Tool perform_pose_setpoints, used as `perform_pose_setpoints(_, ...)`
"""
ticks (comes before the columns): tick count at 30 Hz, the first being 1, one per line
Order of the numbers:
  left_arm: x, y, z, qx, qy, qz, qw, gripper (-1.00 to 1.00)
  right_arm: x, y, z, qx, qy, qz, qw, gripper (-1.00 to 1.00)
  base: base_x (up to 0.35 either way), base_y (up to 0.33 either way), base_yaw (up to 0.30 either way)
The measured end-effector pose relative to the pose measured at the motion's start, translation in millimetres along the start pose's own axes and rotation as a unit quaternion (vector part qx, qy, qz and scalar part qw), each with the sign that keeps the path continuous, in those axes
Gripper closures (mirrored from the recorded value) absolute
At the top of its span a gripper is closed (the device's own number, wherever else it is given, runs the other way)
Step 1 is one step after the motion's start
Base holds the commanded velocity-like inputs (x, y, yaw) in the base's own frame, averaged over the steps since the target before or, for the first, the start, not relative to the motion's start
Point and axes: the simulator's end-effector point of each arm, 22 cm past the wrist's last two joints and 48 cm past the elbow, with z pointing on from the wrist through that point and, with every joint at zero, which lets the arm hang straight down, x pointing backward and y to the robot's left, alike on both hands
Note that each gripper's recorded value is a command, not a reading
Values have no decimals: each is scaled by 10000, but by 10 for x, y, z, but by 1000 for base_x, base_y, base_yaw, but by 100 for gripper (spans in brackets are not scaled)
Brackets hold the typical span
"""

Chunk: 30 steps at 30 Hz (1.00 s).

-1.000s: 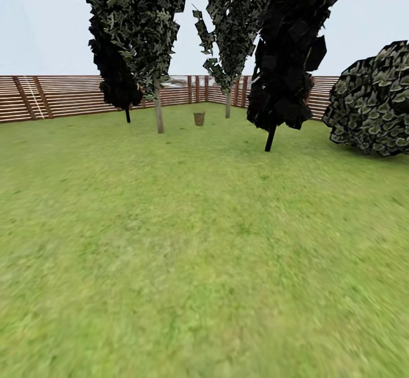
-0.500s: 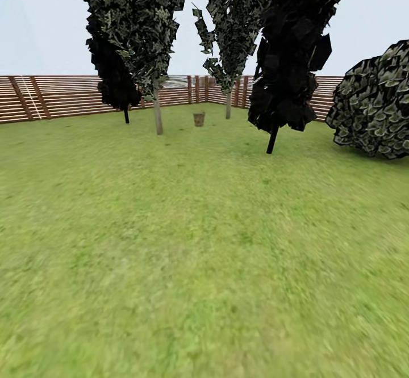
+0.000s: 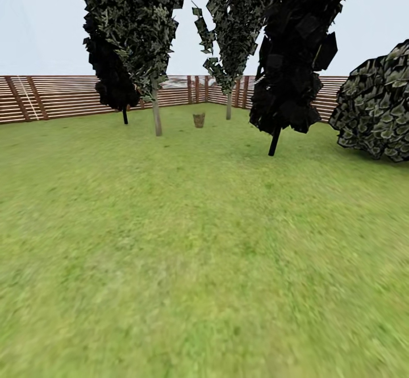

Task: Take the three Easter eggs out of the wicker basket on the lawn in the garden, then place them on the lawn next to a single tree (choose any tree) so that all three eggs are next to the same tree and none are left in the basket.

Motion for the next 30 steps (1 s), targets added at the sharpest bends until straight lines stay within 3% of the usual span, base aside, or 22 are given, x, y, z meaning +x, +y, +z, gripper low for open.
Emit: perform_pose_setpoints(30,0,-6,0,15,0,3,10000,-100,-1,0,0,0,-2,0,10000,-100,340,0,0)
